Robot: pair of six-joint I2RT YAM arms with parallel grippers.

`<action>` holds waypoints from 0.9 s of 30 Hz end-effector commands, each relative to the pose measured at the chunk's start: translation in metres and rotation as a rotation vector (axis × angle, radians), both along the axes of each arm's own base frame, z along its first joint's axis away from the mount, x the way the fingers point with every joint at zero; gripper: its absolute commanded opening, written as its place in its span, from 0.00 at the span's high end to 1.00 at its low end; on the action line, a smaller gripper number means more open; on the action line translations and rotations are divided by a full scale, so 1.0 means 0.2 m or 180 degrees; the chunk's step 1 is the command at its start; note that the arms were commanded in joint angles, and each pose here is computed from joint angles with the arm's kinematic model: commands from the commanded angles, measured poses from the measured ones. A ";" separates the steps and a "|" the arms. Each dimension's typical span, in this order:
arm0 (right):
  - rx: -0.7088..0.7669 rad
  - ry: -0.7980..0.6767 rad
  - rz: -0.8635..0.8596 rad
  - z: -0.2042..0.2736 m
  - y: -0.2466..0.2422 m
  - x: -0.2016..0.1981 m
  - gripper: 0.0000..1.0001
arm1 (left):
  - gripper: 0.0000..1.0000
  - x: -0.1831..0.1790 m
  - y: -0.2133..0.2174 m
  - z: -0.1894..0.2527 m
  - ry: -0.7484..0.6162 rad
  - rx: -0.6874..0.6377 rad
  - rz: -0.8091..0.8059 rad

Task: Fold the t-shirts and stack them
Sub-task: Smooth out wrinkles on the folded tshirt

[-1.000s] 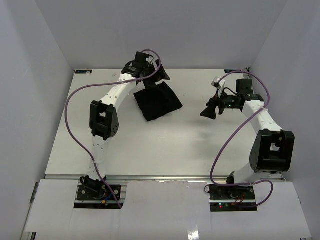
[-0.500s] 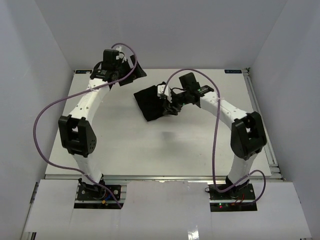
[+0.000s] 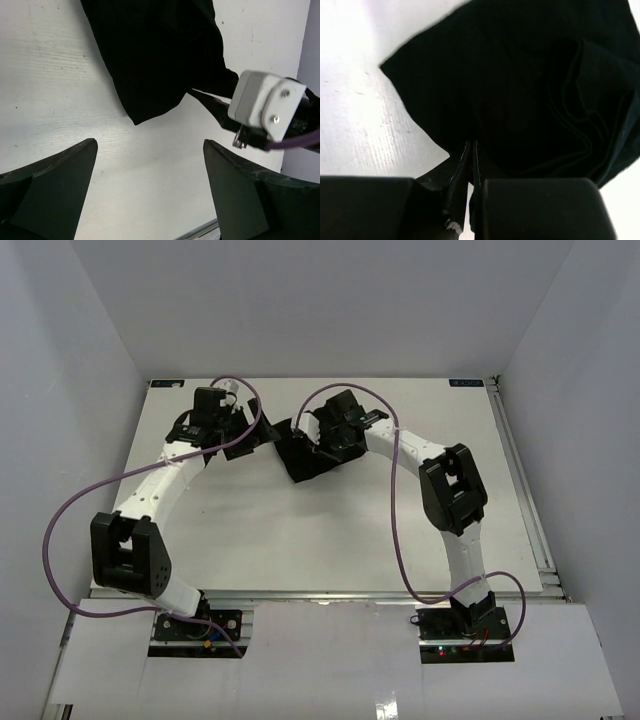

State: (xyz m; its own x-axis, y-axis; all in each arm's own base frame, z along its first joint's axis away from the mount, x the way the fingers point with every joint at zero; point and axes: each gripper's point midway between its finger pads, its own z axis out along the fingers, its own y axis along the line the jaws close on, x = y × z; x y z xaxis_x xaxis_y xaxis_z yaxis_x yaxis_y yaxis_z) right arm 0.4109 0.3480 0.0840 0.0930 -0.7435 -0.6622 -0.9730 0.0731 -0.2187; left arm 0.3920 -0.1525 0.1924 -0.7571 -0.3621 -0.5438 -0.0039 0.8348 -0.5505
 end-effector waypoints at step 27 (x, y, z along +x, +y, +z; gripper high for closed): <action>0.0742 -0.0276 -0.0385 0.46 -0.20 0.22 0.79 | 0.02 -0.01 0.12 0.20 -0.0426 -0.0046 0.0170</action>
State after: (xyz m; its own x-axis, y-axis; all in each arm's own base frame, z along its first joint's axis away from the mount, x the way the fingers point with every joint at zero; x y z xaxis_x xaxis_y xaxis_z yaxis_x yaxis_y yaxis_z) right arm 0.4707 0.2724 0.1040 -0.1568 -0.7053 -0.6913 -0.8846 0.4116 -0.2193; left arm 0.3930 -0.1340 0.2020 -0.7116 -0.4031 -0.5754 -0.0193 0.8299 -0.5575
